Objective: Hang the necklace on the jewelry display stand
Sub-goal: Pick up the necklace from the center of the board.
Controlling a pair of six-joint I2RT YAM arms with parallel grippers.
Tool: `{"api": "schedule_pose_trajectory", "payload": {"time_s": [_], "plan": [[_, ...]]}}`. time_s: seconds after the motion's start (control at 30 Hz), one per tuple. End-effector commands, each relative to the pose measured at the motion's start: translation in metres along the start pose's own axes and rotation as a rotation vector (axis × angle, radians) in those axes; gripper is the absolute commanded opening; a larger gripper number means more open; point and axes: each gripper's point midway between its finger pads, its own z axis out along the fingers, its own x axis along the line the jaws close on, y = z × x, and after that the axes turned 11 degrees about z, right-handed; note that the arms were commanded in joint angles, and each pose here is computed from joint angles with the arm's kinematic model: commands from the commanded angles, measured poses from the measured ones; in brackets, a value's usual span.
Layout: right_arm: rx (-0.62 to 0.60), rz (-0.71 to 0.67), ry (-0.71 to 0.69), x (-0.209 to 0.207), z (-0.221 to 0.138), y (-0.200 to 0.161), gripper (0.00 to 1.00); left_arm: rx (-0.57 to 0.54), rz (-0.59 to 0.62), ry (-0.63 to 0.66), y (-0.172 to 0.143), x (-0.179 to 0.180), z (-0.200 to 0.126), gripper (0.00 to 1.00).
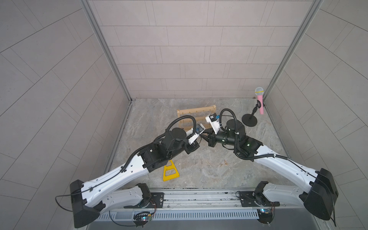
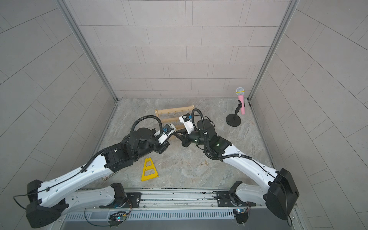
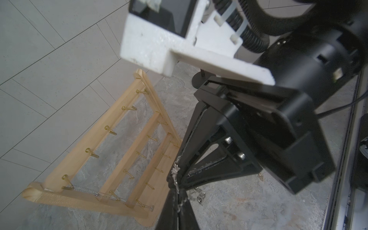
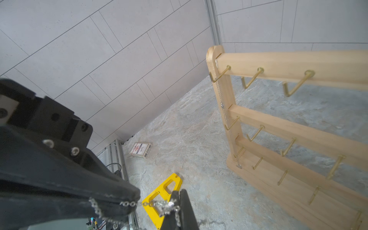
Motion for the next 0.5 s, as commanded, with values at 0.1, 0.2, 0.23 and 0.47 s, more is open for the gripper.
{"api": "schedule_pose_trajectory", "payload": {"time_s": [0.1,0.2,0.23,0.47], "plan": [[-0.073,-0.049,-0.046,0.011,-0.013,0.022,0.0,-0.004,-0.002,0.043,-0.002,0.007,0.003,0.1],[-0.088,-0.048,-0.076,0.009,-0.015,0.028,0.0,0.002,0.0,0.055,-0.004,0.009,0.004,0.13],[-0.093,-0.048,-0.081,0.009,-0.016,0.03,0.0,0.002,-0.001,0.056,-0.004,0.009,0.004,0.14],[-0.117,-0.056,-0.086,0.013,-0.017,0.039,0.0,0.02,0.0,0.057,-0.009,0.009,0.005,0.15]]}}
